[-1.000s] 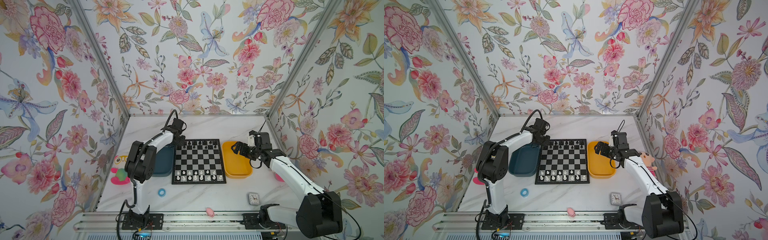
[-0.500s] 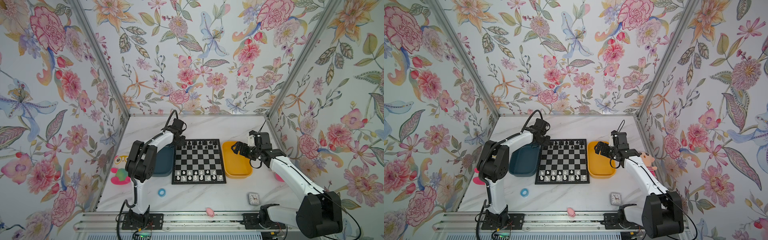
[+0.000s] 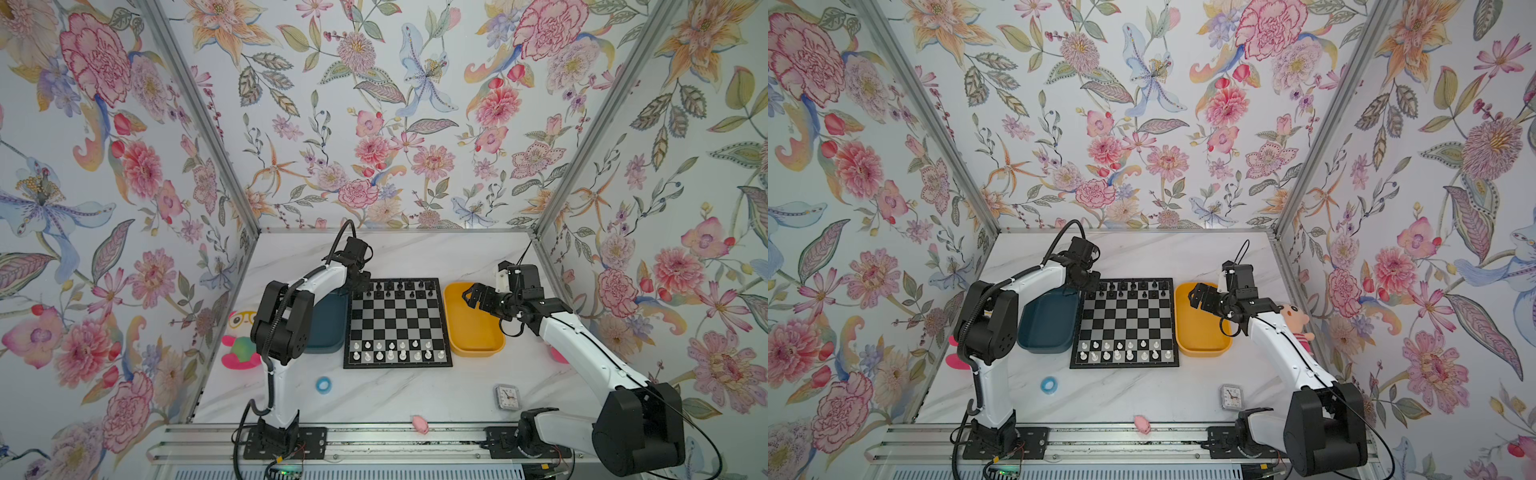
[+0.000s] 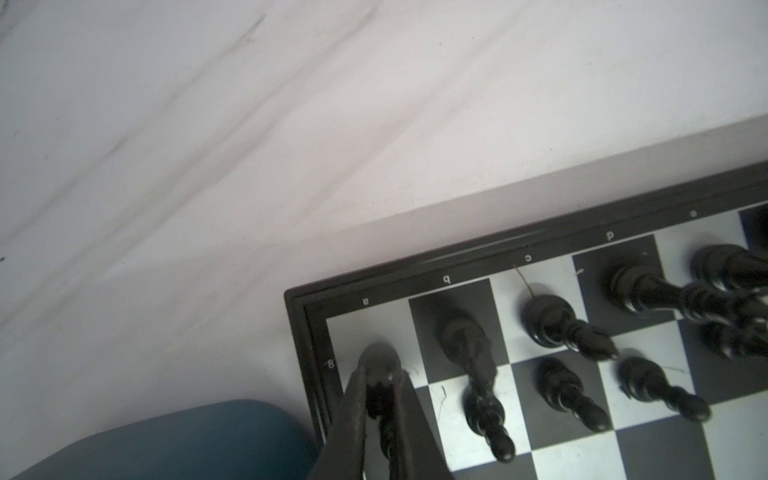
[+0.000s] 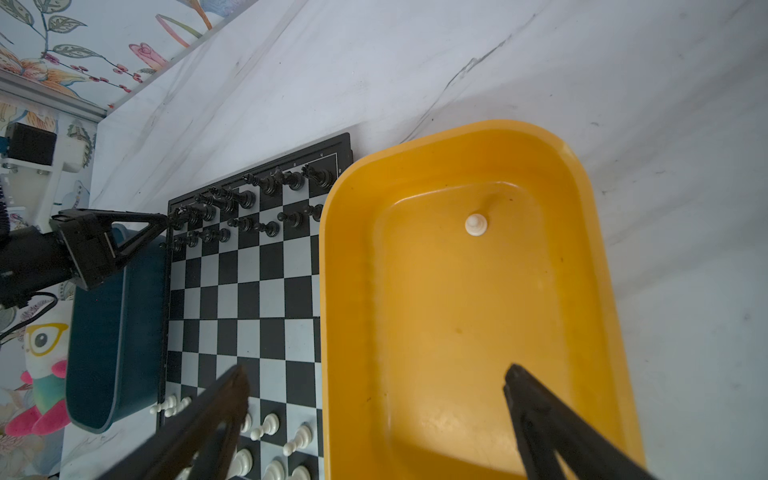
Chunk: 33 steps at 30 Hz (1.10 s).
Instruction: Set up the chess pieces on the board
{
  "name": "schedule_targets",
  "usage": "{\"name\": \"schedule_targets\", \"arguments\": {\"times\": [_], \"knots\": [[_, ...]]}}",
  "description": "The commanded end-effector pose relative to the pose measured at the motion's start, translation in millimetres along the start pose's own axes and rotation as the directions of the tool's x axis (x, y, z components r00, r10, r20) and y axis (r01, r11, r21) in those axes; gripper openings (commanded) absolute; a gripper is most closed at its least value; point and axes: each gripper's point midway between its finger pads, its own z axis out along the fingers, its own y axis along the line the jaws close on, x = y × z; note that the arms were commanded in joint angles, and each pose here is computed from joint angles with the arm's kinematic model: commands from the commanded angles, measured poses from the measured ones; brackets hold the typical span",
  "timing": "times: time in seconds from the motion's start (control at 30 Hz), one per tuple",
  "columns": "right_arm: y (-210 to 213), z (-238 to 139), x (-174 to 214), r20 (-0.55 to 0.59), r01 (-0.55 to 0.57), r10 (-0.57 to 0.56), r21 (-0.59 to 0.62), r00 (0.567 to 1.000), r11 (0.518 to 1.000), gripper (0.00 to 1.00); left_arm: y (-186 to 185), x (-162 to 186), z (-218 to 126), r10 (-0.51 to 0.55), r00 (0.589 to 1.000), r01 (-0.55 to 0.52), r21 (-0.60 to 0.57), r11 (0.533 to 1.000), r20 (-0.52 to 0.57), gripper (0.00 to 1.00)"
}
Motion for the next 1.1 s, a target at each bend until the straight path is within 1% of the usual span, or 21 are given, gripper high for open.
{"name": "schedule_targets", "arguments": {"times": [0.0,0.3,0.5,0.67,0.77,1.07], "knots": [[0.0,-0.5,-0.8,0.005,0.006,-0.006,-0.007,1.000,1.000,0.97,2.5,8.2,8.0,-0.009,0.999,0.010,0.009,1.000,-0.030,0.16],[1.2,-0.9,-1.7,0.006,0.008,-0.008,-0.011,1.000,1.000,0.97,2.1,6.2,4.2,-0.008,1.000,0.009,0.013,1.000,-0.024,0.21],[2.2,-1.0,-1.9,0.006,0.008,-0.008,-0.014,1.000,1.000,0.97,0.7,3.3,1.4,-0.009,1.000,0.009,0.021,1.000,-0.015,0.26],[2.2,-1.0,-1.5,0.005,0.008,-0.008,-0.015,1.000,1.000,0.97,-0.2,1.2,-2.5,-0.008,1.000,0.008,0.025,1.000,-0.008,0.28],[2.0,-0.9,-1.3,0.004,0.006,-0.006,-0.014,1.000,1.000,0.96,-0.1,-0.6,-6.6,-0.008,1.000,0.008,0.026,1.000,0.000,0.30],[3.3,-1.5,-1.7,0.005,0.003,-0.003,-0.020,1.000,1.000,0.96,2.2,-12.1,-22.8,-0.012,0.999,0.011,0.017,1.000,0.045,0.32]]}}
